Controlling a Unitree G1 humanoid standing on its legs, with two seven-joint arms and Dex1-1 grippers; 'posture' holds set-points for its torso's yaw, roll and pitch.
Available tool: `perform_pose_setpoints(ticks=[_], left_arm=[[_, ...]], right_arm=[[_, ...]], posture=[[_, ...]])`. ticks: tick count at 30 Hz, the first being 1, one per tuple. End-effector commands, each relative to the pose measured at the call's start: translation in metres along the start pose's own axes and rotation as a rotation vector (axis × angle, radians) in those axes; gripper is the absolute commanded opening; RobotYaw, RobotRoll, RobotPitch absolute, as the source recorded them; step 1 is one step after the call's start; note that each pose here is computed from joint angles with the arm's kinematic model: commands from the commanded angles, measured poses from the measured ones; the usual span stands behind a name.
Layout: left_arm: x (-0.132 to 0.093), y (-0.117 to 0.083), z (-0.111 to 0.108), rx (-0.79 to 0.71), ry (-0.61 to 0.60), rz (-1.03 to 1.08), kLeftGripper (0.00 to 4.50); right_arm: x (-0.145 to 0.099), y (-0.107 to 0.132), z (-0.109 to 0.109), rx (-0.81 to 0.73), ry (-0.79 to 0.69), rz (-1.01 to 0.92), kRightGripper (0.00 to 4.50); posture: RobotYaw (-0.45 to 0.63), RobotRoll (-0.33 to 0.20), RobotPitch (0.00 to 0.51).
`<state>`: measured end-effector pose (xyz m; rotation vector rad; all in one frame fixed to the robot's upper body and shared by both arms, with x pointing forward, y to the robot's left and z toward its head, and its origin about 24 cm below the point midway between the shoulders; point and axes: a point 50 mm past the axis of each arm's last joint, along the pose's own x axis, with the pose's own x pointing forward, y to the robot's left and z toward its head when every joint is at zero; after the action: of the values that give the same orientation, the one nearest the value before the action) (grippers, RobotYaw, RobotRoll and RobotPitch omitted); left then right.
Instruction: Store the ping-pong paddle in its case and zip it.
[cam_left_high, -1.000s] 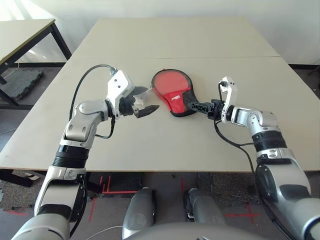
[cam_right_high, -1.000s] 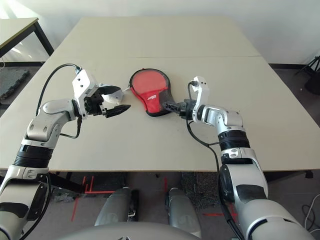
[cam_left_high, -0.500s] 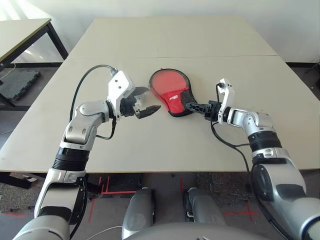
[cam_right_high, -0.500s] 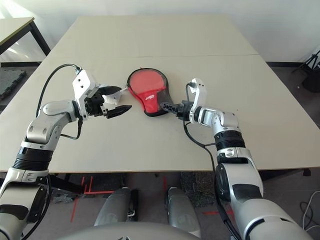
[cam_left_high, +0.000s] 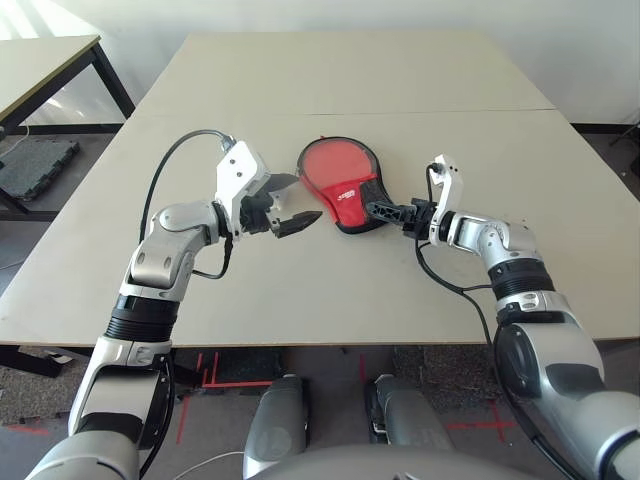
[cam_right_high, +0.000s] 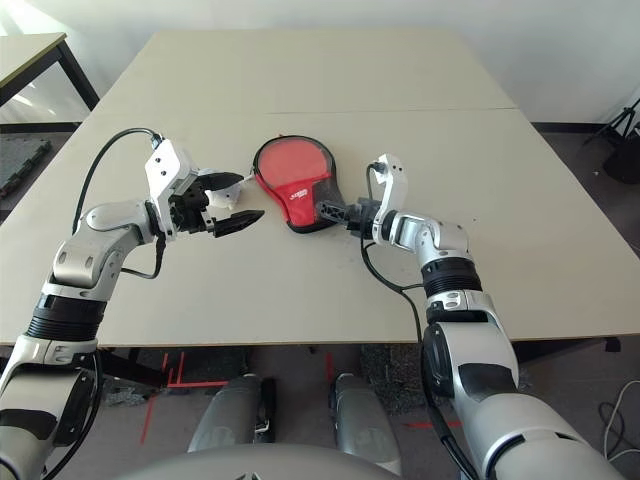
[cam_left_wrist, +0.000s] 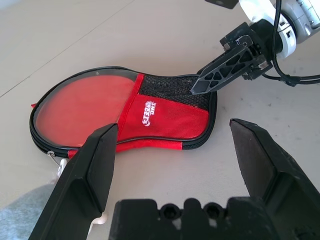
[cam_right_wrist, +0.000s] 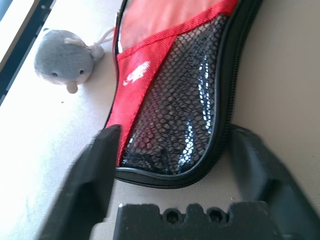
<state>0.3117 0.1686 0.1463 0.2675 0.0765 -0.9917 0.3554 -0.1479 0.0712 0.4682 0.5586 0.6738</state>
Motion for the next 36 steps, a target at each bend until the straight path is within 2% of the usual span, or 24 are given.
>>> perform_pose_setpoints(ticks=[1, 8, 20, 36], left_arm=[[0.003, -0.002, 0.000, -0.004, 0.006, -0.010, 4.50], [0.002, -0.002, 0.000, -0.004, 0.008, -0.006, 4.50], [0.002, -0.001, -0.001, -0.002, 0.016, -0.009, 4.50], [0.004, 0.000, -0.003, -0.003, 0.023, -0.020, 4.50]], right_arm=[[0.005, 0.000, -0.009, 0.033, 0.044, -0.004, 2.77], [0.003, -0.003, -0.012, 0.045, 0.057, -0.026, 0.08], [0.000, -0.005, -0.015, 0.092, 0.057, -0.029, 0.03], [-0.038, -0.010, -0.026, 0.140, 0.113, -0.044, 0.03]], posture=[[0.12, 0.000, 0.088], [0.12, 0.000, 0.089], [0.12, 0.000, 0.091], [0.10, 0.000, 0.099]])
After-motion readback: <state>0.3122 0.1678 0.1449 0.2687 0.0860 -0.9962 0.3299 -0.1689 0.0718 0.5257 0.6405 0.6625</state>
